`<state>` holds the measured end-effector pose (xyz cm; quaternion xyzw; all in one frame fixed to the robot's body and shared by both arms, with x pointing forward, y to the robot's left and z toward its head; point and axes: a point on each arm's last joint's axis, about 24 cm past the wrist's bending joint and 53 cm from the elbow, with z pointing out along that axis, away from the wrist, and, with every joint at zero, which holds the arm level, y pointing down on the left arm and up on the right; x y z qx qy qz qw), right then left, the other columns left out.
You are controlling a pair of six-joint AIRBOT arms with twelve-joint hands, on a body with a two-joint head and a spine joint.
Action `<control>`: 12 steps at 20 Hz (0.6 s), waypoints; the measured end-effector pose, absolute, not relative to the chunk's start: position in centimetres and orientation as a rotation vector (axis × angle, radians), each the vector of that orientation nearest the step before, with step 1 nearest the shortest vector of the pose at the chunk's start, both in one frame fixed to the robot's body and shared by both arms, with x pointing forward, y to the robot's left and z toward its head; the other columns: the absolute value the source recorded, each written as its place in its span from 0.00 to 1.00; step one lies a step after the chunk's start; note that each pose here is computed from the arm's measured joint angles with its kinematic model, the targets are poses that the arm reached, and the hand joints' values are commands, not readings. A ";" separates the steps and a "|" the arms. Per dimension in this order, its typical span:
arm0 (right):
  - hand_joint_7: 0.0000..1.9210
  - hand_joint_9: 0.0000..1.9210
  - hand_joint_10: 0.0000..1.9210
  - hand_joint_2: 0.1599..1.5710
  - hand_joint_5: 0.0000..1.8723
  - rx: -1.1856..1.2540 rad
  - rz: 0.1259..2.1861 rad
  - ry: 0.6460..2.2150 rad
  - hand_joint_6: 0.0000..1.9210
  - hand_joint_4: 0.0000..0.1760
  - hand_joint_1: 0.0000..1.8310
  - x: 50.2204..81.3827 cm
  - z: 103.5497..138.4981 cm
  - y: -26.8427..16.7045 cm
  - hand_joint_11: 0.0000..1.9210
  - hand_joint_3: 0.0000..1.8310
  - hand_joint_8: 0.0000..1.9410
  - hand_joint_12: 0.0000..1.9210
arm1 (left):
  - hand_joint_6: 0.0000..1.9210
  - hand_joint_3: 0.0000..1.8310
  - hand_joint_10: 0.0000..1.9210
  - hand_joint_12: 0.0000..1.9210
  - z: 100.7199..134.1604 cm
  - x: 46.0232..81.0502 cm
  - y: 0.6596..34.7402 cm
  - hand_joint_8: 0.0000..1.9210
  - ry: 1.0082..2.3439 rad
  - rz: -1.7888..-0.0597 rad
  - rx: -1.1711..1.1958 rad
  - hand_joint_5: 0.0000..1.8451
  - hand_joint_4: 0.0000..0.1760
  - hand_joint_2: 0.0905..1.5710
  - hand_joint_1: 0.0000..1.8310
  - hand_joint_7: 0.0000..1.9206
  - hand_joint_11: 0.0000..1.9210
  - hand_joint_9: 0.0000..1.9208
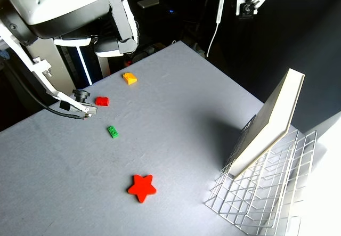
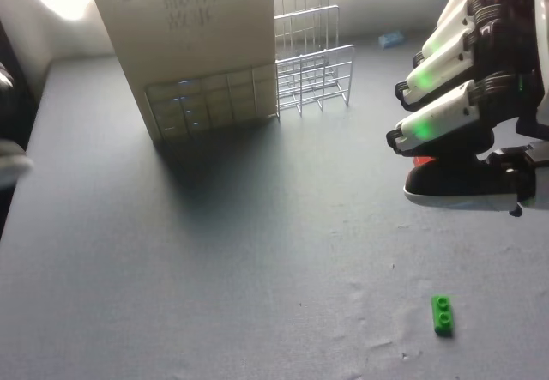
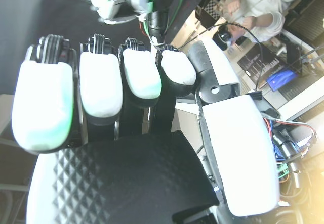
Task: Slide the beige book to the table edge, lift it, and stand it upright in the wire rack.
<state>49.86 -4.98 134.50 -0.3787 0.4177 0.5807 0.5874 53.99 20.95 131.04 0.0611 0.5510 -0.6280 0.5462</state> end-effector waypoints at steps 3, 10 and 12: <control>0.71 0.78 1.00 0.84 0.65 -0.883 1.350 0.972 1.00 1.00 0.45 49.9 134.6 -5.0 0.85 0.00 1.00 1.00 | 1.00 0.00 1.00 1.00 128.6 52.1 18.0 1.00 1.393 -1.443 0.332 0.68 0.00 0.81 0.50 0.70 0.75 0.72; 0.71 0.78 1.00 0.85 0.67 -0.877 1.348 0.975 1.00 1.00 0.43 50.0 134.6 -5.0 0.85 0.00 1.00 1.00 | 1.00 0.00 1.00 1.00 128.5 54.0 17.1 1.00 1.401 -1.298 0.334 0.68 0.00 0.80 0.51 0.71 0.78 0.74; 0.71 0.78 1.00 0.84 0.66 -0.877 1.349 0.974 1.00 1.00 0.44 50.0 134.6 -5.0 0.85 0.00 1.00 1.00 | 1.00 0.00 1.00 1.00 128.0 53.9 16.8 1.00 1.422 -1.285 0.359 0.69 0.00 0.81 0.50 0.71 0.77 0.73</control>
